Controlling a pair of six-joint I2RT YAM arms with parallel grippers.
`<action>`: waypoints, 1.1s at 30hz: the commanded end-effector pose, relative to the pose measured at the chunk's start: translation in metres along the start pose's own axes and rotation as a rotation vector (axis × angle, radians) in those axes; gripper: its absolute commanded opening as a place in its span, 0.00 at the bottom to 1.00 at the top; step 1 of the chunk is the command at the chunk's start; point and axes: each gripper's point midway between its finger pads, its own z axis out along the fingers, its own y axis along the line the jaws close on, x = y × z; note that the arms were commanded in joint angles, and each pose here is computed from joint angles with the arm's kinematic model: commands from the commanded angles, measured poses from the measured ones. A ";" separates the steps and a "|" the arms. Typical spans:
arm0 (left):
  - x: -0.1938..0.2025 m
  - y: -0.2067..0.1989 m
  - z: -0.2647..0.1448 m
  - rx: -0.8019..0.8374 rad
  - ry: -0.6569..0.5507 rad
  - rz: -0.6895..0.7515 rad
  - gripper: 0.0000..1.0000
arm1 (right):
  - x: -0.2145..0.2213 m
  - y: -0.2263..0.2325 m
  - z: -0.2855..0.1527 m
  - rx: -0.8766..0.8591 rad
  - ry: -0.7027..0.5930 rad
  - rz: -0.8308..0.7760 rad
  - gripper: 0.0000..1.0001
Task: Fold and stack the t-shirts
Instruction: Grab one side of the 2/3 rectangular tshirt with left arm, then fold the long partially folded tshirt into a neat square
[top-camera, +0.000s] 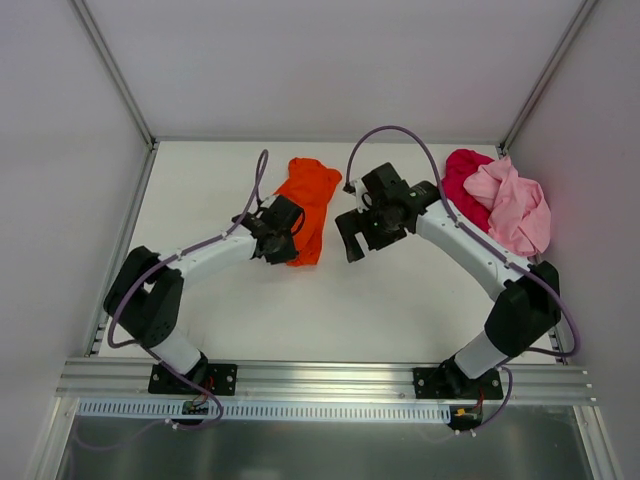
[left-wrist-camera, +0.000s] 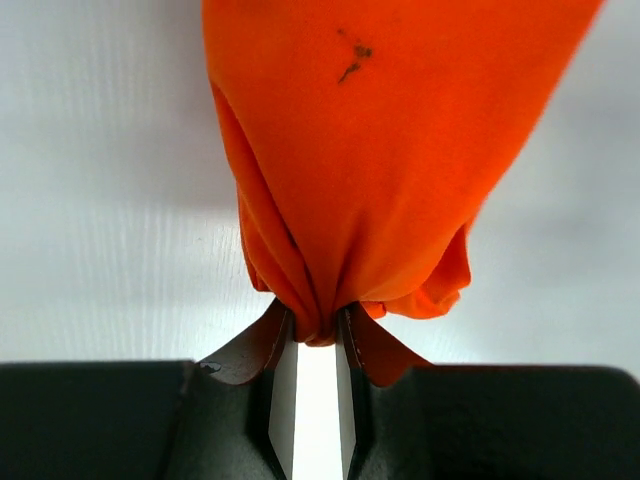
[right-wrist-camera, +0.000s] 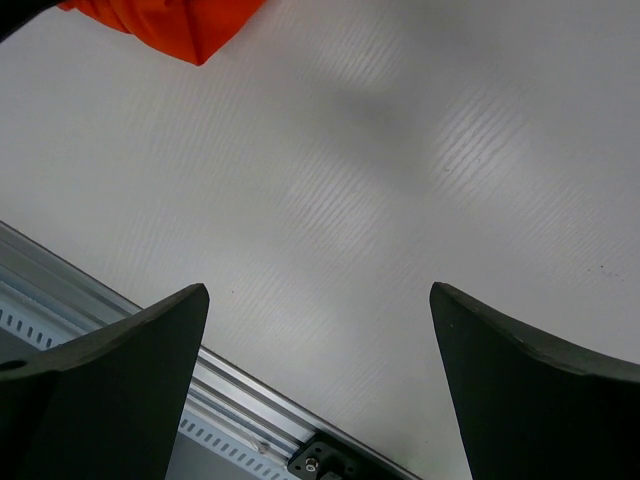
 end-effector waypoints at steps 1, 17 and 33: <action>-0.037 -0.008 -0.047 0.030 -0.138 -0.019 0.00 | -0.021 0.004 -0.008 -0.017 -0.054 -0.020 1.00; -0.076 -0.001 -0.133 0.059 -0.282 -0.049 0.00 | -0.030 0.005 -0.006 -0.022 -0.068 -0.034 1.00; -0.115 -0.040 -0.068 -0.045 -0.150 0.049 0.00 | -0.018 -0.001 -0.019 0.012 -0.079 -0.031 1.00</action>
